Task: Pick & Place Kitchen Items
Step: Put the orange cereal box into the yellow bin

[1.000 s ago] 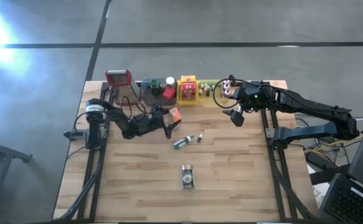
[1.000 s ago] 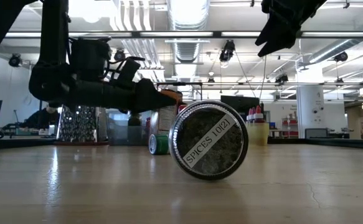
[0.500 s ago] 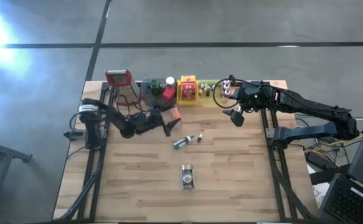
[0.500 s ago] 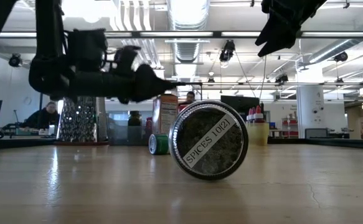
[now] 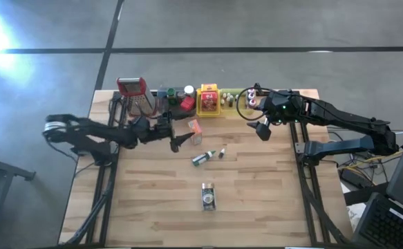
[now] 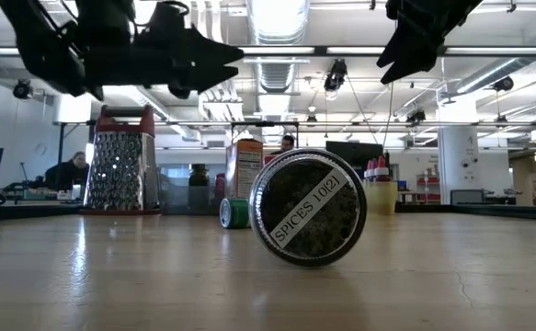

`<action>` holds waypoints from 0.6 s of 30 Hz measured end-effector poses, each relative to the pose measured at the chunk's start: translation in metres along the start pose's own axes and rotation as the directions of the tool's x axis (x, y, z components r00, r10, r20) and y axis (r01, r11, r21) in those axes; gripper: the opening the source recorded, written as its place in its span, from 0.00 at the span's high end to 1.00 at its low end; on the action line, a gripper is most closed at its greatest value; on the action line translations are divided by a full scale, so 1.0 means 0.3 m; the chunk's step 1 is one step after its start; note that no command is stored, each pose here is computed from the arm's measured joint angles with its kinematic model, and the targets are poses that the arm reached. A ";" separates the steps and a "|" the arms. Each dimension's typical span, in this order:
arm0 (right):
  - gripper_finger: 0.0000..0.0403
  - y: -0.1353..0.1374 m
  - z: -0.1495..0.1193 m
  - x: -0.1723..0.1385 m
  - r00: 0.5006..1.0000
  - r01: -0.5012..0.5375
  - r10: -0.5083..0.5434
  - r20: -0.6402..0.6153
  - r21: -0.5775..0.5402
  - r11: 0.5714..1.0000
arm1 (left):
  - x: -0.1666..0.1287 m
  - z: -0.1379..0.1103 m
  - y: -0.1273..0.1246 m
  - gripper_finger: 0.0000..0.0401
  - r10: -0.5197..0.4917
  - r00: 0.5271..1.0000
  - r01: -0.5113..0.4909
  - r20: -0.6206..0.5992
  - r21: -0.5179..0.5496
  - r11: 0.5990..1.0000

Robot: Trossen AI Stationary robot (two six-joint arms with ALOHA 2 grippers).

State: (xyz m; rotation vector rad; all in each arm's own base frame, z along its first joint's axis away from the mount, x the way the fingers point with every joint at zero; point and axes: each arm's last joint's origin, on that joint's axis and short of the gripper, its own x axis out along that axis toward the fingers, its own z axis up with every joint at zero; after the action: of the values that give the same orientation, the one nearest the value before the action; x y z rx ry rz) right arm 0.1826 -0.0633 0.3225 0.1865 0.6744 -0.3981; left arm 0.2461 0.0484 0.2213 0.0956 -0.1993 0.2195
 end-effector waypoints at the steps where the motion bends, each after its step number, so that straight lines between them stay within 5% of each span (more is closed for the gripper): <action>1: 0.10 0.000 0.000 0.000 1.000 0.000 0.000 0.000 0.000 1.000 | -0.008 0.011 0.001 0.09 -0.004 1.000 0.004 -0.022 0.014 1.000; 9: 0.10 0.002 0.021 -0.001 0.998 -0.009 0.007 0.064 0.033 0.999 | -0.063 0.097 0.005 0.09 -0.068 0.959 0.097 -0.275 0.094 0.991; 18: 0.10 0.007 0.077 -0.010 0.971 -0.030 0.022 0.240 0.030 0.999 | -0.045 0.196 0.008 0.09 -0.130 0.772 0.303 -0.622 0.181 0.936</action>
State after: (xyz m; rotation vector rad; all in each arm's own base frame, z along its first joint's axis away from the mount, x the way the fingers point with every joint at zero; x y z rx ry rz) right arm 0.1945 -0.0673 0.3423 0.1757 0.4275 -0.3993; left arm 0.2216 0.0413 0.2760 0.3168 0.4887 0.0321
